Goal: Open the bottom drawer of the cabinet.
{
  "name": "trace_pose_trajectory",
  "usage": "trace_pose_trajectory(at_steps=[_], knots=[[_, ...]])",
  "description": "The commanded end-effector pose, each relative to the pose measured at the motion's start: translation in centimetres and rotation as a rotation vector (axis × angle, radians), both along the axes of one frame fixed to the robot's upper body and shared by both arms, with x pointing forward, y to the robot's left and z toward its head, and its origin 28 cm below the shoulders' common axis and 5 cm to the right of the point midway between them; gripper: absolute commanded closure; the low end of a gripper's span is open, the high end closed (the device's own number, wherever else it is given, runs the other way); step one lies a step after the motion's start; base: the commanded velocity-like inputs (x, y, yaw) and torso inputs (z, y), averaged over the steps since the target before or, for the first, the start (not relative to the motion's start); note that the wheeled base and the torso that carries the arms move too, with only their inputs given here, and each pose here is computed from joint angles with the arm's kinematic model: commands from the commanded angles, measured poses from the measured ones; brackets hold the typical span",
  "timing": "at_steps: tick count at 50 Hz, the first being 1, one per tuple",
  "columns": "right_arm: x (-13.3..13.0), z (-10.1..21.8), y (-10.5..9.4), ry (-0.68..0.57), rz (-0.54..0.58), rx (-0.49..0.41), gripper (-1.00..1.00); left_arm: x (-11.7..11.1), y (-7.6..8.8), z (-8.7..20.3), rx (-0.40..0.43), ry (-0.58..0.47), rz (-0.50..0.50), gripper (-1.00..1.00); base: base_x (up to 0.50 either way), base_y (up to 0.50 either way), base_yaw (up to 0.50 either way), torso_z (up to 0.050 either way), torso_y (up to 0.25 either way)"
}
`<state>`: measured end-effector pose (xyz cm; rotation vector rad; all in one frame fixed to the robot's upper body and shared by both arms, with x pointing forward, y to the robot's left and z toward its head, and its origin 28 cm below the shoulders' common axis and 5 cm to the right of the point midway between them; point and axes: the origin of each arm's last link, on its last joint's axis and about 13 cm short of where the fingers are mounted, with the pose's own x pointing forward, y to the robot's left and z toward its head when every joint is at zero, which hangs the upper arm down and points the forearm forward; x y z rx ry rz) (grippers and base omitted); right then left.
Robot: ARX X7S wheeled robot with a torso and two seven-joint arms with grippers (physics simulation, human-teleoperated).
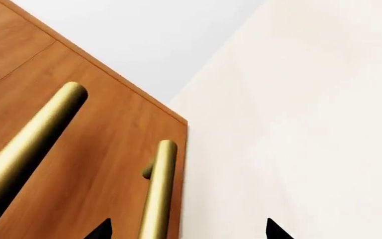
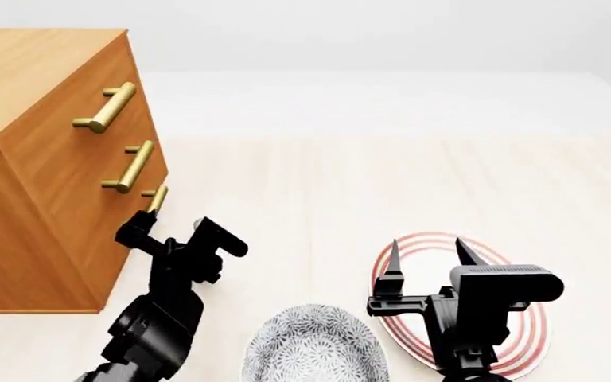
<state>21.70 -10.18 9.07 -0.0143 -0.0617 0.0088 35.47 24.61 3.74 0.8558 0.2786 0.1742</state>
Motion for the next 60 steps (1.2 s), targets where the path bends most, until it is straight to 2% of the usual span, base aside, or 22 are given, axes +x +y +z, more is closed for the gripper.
trace_pose_trajectory(at_steps=[1,51,59,60], knots=[[0.0,-0.1,0.0,0.001,-0.001,0.003,-1.0,0.9,1.0,-0.3,0.055,0.034,0.047,-1.0,0.0,0.0,0.0,0.0,0.0],[-0.2,0.0,0.0,-0.004,-0.004,0.01,-1.0,0.5,3.2,0.4,0.14,0.119,0.211,-1.0,0.0,0.0,0.0,0.0,0.0],[-0.2,0.0,0.0,-0.005,-0.004,0.011,-1.0,0.5,3.2,0.3,0.143,0.115,0.2,-1.0,0.0,0.0,0.0,0.0,0.0],[-0.2,0.0,0.0,-0.006,-0.004,0.011,-1.0,0.5,3.2,0.3,0.148,0.113,0.196,1.0,0.0,0.0,0.0,0.0,0.0]])
